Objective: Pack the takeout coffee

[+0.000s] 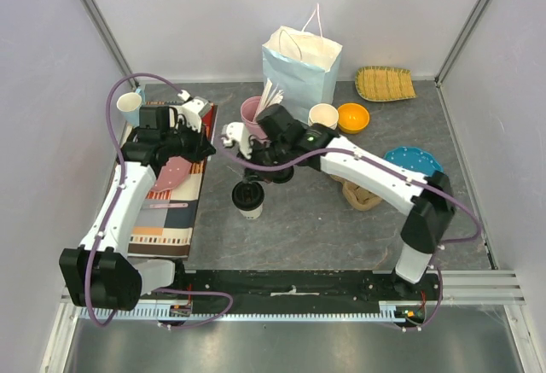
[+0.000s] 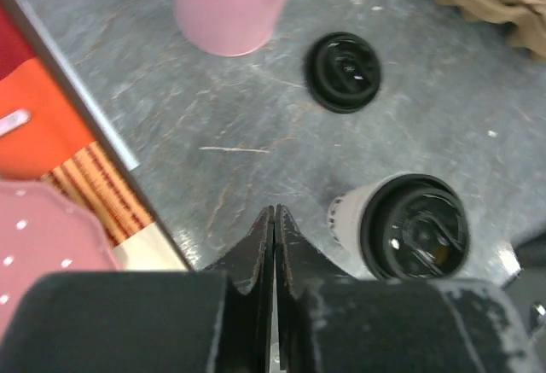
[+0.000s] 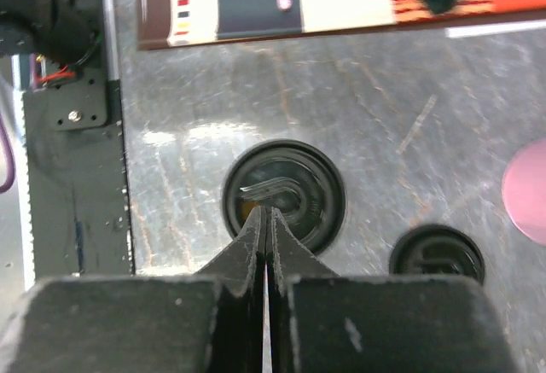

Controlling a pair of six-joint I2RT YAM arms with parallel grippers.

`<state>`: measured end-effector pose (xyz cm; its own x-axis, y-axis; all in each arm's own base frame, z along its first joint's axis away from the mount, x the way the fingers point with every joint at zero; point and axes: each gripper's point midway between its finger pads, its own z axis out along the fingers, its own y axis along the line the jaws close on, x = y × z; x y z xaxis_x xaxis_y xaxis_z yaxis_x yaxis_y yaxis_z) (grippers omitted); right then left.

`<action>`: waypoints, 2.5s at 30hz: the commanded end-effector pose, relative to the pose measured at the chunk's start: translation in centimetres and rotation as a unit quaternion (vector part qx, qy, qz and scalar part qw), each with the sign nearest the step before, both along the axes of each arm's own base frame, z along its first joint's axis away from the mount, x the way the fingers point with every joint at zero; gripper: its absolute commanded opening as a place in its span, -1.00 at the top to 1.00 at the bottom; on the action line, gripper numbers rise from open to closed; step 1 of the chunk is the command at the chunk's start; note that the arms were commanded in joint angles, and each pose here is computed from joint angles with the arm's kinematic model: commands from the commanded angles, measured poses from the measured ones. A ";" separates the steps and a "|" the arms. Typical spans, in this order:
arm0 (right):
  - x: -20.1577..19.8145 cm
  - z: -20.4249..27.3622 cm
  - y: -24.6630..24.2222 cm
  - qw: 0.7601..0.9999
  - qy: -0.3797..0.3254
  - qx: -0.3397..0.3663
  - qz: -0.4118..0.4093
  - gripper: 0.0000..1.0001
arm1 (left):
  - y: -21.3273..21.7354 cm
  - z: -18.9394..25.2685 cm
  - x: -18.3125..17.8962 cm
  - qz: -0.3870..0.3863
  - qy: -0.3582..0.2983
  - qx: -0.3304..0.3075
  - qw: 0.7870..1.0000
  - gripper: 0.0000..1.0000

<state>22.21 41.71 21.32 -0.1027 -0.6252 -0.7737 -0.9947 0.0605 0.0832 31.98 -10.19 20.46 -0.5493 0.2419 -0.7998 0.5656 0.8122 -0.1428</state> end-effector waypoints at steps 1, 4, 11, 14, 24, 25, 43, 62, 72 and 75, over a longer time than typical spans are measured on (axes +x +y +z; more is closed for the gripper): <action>1.3 2.6 -0.2 0.993 0.002 0.090 -0.077 1.00 | -3.2 2.4 -3.9 -0.116 0.005 -0.064 0.991 0.95; 1.8 2.1 -0.7 0.988 0.002 0.102 -0.117 1.00 | -4.7 1.2 -6.5 -0.167 0.037 -0.104 0.980 0.95; 1.3 1.3 0.0 0.986 0.029 0.117 -0.116 1.00 | -5.5 0.5 -8.3 -0.201 0.056 -0.106 0.972 0.95; 1.5 3.2 0.1 0.984 0.014 0.134 -0.116 1.00 | -5.7 3.4 -8.4 -0.218 0.028 -0.102 0.970 0.95; 1.4 -5.4 -1.3 0.983 0.090 0.076 -0.141 1.00 | -7.4 -5.2 -10.0 -0.234 0.103 -0.067 0.964 0.96; 1.4 -6.6 -1.4 0.982 0.104 0.071 -0.143 1.00 | -7.4 -5.8 -10.0 -0.233 0.111 -0.060 0.964 0.95; 1.3 0.7 -0.5 0.984 0.067 0.120 -0.116 1.00 | -8.3 0.0 -8.2 -0.242 0.052 -0.072 0.966 0.95; 0.9 -6.5 -2.1 0.982 0.112 0.056 -0.139 1.00 | -7.6 -6.7 -7.7 -0.212 0.097 -0.029 0.972 0.95; 0.0 -0.4 -1.2 0.987 0.078 0.099 -0.095 1.00 | -8.0 -2.0 -7.9 -0.224 0.067 -0.042 0.971 0.95; -0.4 -1.7 -1.4 0.987 0.087 0.091 -0.096 1.00 | -7.6 -2.3 -7.7 -0.217 0.065 -0.033 0.973 0.95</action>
